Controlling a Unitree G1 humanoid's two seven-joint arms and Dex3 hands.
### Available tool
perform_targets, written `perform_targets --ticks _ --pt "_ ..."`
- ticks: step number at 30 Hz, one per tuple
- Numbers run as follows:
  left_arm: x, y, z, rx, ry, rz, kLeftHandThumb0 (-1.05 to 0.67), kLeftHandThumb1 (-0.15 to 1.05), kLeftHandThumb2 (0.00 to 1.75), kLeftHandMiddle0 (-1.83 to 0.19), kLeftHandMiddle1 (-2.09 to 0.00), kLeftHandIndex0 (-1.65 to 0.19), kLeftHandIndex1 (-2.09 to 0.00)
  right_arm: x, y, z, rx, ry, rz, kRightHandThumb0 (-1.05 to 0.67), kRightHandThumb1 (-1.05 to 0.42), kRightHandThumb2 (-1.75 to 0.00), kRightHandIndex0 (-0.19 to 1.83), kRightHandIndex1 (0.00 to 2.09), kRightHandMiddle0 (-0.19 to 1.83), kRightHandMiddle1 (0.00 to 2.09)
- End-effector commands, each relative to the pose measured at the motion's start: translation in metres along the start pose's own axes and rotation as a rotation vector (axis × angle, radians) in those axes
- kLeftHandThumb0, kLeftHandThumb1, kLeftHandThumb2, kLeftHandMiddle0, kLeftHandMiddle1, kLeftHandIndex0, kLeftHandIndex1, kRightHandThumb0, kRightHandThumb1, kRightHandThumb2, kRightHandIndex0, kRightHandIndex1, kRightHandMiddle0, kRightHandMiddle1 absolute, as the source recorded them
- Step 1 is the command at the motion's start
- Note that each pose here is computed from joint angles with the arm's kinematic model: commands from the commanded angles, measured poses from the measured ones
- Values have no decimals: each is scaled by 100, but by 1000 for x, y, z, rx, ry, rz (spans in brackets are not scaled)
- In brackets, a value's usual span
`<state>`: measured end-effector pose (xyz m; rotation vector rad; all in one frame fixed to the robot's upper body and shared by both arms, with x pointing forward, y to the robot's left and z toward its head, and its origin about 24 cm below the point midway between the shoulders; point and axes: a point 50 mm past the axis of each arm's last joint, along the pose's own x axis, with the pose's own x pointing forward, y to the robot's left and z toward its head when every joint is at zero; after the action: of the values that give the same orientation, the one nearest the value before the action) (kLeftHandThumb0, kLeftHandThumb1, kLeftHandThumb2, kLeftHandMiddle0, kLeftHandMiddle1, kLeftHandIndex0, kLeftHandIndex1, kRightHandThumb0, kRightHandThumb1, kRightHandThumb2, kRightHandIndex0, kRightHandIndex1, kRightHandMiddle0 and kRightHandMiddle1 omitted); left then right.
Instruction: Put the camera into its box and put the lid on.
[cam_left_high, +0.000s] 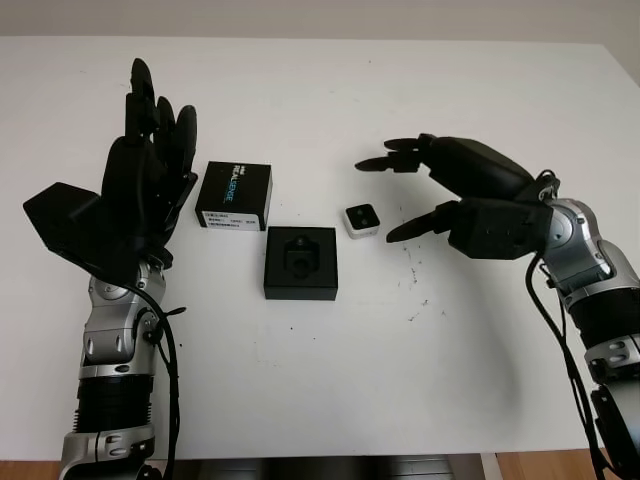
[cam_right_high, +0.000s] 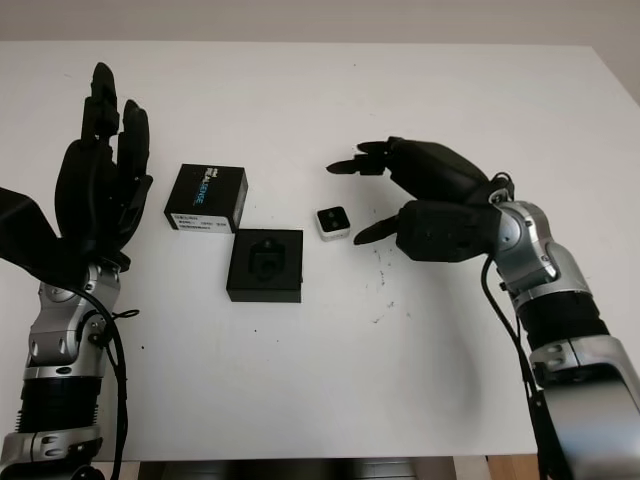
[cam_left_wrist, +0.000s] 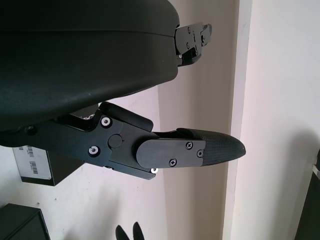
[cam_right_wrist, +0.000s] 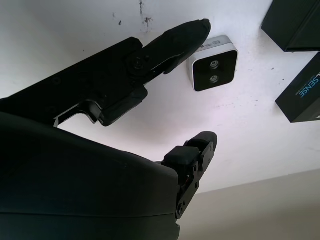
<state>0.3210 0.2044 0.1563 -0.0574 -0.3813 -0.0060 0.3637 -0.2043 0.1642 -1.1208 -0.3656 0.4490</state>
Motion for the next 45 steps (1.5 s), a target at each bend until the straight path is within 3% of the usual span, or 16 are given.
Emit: perform_targets --ticks 1,9,20,34,45 --pt "1 2 2 1 -16 2 -70 105 40 19 0 19 0 0 -3 -1 12 -15 -25 -78 -79 -5 13 16 57 12" --pt "2 1 2 5 -14 -1 -71 105 39 19 0 19 0 -2 1 -5 18 9 -33 -74 -79 -5 12 12 55 12" --pt "3 0 1 -12 -18 12 -71 105 37 19 0 19 0 -2 19 -10 125 24 -99 -67 -81 -6 -4 3 51 10" --pt "3 -1 -2 -15 -21 9 -70 105 38 19 0 19 0 2 38 -13 187 33 -28 -66 -81 -5 -12 3 45 7" --pt "3 0 -1 -6 -15 13 -71 105 37 19 0 19 0 1 45 -15 214 32 -43 -61 -80 -5 -11 5 49 9"
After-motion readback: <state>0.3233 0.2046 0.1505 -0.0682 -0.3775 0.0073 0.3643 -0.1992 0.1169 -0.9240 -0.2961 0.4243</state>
